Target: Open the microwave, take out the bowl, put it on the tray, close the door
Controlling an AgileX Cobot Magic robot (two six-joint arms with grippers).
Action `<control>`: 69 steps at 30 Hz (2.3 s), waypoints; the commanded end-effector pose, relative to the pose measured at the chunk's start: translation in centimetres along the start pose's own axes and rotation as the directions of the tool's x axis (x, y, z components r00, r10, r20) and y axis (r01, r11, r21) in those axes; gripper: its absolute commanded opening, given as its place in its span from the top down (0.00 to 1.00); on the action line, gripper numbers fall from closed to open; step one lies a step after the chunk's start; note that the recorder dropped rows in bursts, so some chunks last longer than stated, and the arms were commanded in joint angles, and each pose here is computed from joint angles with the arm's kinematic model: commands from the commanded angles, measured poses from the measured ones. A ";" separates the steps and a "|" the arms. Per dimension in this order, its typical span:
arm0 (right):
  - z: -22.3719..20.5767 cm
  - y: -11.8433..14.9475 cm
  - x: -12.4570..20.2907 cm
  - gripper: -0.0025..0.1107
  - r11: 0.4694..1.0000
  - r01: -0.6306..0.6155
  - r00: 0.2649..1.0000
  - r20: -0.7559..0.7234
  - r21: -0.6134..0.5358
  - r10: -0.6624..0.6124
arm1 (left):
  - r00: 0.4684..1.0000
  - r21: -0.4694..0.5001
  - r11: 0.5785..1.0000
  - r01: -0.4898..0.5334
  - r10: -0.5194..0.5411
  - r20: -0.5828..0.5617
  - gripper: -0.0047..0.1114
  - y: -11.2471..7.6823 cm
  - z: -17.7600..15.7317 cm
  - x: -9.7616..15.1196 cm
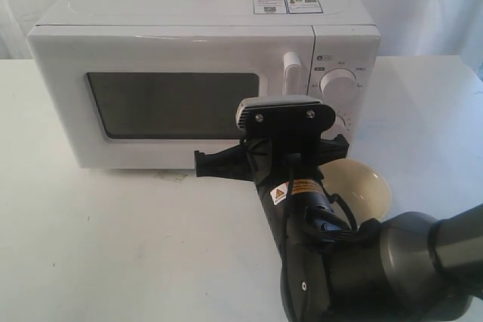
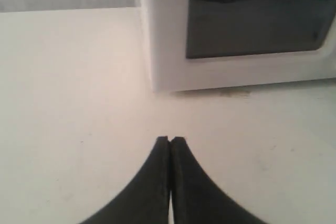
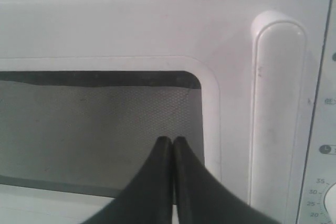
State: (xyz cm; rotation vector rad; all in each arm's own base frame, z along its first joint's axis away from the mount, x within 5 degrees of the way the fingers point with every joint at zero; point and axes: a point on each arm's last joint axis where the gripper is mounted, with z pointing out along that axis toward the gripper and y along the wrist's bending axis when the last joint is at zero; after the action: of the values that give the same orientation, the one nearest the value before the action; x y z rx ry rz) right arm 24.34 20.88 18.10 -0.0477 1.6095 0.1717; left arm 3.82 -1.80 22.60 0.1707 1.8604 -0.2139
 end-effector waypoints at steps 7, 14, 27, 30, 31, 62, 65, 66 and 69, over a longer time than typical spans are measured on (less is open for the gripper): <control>-0.1 0.0 -0.2 0.98 1.000 -0.002 1.000 0.009 0.000 0.002 | 0.997 -0.136 0.988 0.073 -0.069 0.034 0.96 1.7 2.5 4.2; -0.1 0.0 -0.2 0.98 1.000 -0.002 1.000 0.009 0.000 0.002 | 0.991 -0.162 0.978 0.132 -0.131 0.014 0.96 1.9 2.7 4.8; -0.1 0.0 -0.2 0.98 1.000 -0.002 1.000 0.009 0.000 0.002 | 0.990 -0.173 0.976 0.130 -0.138 -0.033 0.96 1.9 2.7 5.3; -0.1 0.0 -0.2 0.98 1.000 -0.002 1.000 0.009 0.000 0.002 | 0.990 -0.173 0.976 0.130 -0.138 -0.035 0.96 1.9 2.7 5.3; -0.1 0.0 -0.2 0.98 1.000 -0.002 1.000 0.009 0.000 0.002 | 0.990 -0.173 0.976 0.130 -0.138 -0.035 0.96 1.9 2.7 5.3; -0.7 0.0 -1.1 0.98 0.997 -0.077 0.992 -0.101 -0.017 0.075 | 0.990 -0.173 0.976 0.130 -0.139 -0.037 0.96 1.9 2.7 5.3; -1.7 -0.2 -2.8 0.98 0.987 -0.161 0.964 -0.218 -0.031 0.150 | 0.990 -0.173 0.976 0.130 -0.139 -0.037 0.96 1.9 2.7 5.3; -2.2 -0.3 -3.5 0.98 0.987 -0.153 0.959 -0.247 -0.043 0.138 | 0.990 -0.173 0.976 0.130 -0.139 -0.037 0.96 1.9 2.7 5.3; -4.0 -1.1 -6.4 0.98 0.986 -0.118 0.962 -0.262 -0.119 0.084 | 0.990 -0.173 0.976 0.130 -0.139 -0.037 0.96 1.9 2.7 5.3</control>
State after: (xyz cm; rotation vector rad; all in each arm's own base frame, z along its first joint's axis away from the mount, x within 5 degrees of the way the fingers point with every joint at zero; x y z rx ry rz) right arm 22.18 19.66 22.50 -0.0176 1.8518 0.3359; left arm 5.17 -0.53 16.78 -0.0640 1.9306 -0.1413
